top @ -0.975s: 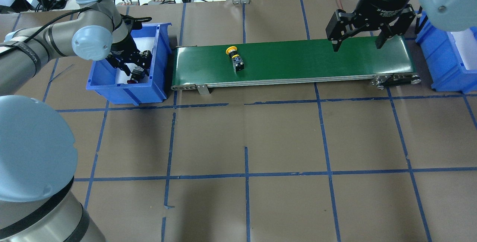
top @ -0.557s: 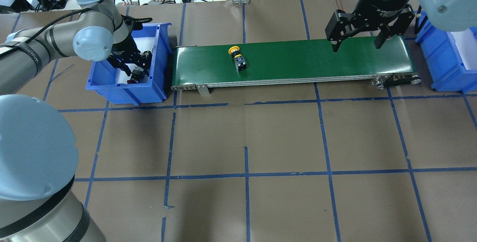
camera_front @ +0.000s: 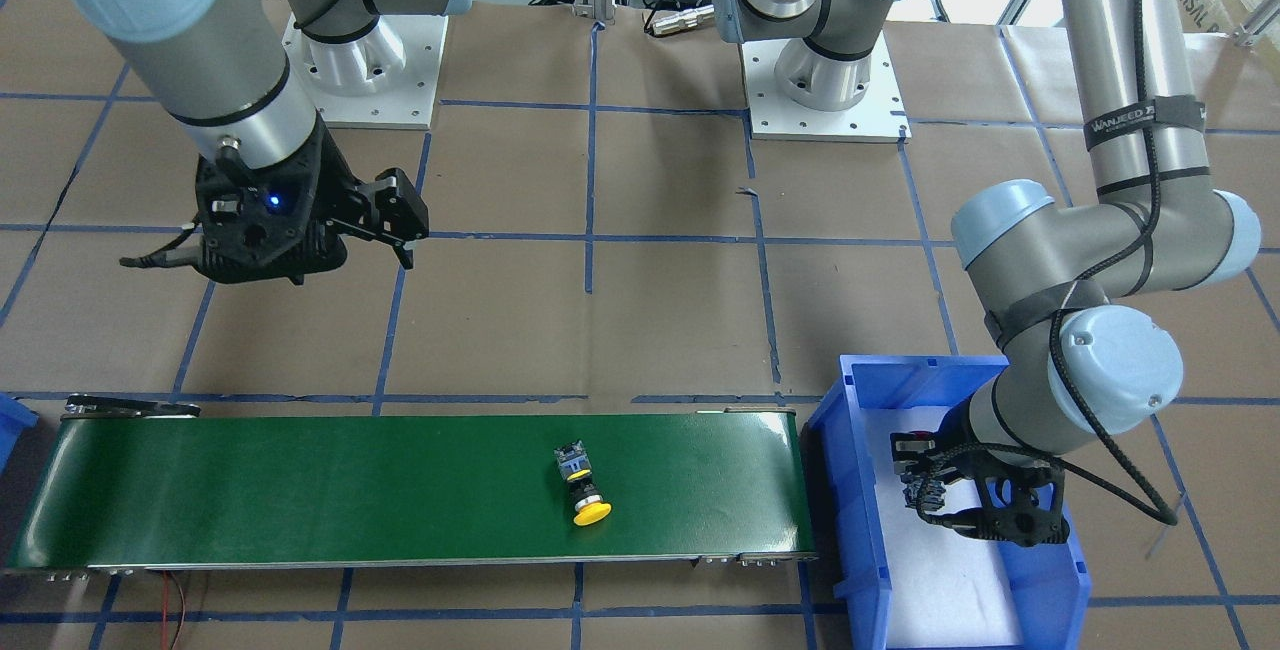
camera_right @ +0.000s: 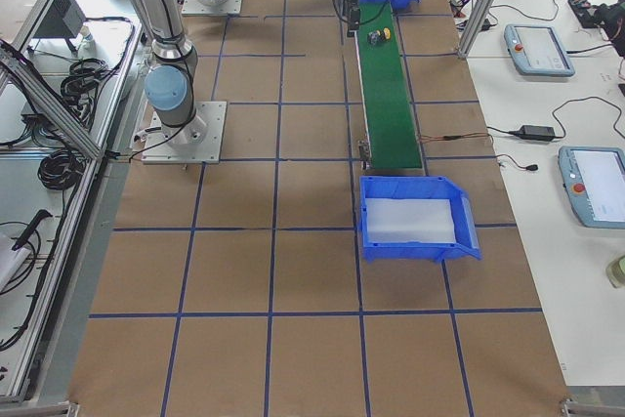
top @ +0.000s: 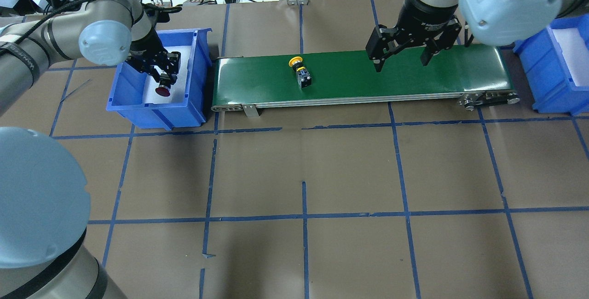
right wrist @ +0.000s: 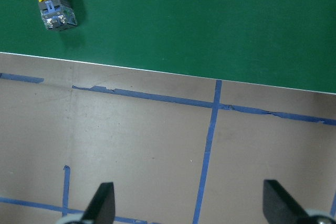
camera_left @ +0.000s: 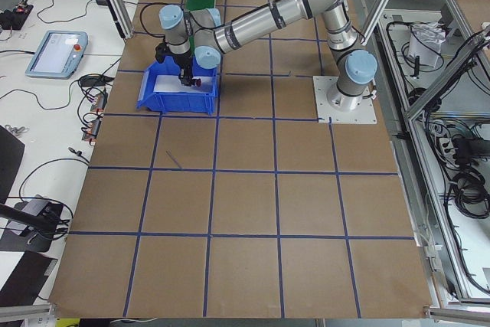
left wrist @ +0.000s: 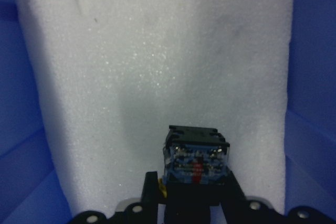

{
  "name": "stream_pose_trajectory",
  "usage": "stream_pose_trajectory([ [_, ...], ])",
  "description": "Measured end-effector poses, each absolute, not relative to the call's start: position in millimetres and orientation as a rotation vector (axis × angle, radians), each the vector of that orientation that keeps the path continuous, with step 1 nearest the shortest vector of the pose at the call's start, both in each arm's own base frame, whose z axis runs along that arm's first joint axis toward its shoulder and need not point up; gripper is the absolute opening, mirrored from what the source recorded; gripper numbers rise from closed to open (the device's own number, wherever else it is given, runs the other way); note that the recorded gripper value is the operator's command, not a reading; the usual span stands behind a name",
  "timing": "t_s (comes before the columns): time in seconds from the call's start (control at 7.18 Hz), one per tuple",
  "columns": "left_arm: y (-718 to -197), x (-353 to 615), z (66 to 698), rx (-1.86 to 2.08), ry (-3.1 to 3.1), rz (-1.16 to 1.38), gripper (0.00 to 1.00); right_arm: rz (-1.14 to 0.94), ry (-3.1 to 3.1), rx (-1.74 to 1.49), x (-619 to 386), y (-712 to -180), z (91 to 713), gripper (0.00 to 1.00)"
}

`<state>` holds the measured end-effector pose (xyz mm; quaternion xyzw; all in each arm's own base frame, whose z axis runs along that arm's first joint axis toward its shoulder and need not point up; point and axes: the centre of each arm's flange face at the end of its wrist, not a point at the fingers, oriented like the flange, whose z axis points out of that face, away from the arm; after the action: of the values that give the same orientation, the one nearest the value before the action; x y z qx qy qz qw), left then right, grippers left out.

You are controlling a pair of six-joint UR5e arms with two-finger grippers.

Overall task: Transport two buttons from left to right
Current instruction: 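Lift the red button with the left gripper while the right gripper reaches the yellow button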

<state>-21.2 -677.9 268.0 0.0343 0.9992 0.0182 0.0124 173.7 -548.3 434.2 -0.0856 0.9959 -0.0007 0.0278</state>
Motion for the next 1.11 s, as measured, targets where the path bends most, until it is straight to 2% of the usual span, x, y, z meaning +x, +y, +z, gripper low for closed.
stream_pose_trajectory([
  [0.7, -631.0, -41.2, 400.9, 0.068, 3.117, 0.028, 0.21, -0.030, 3.055, -0.396, 250.0, -594.7, 338.8, 1.00],
  [1.11, -614.7, -96.9, 435.3, 0.003, 3.123, -0.025, 0.22, -0.052, 3.057, -0.366, 268.8, -612.6, 304.5, 1.00],
])
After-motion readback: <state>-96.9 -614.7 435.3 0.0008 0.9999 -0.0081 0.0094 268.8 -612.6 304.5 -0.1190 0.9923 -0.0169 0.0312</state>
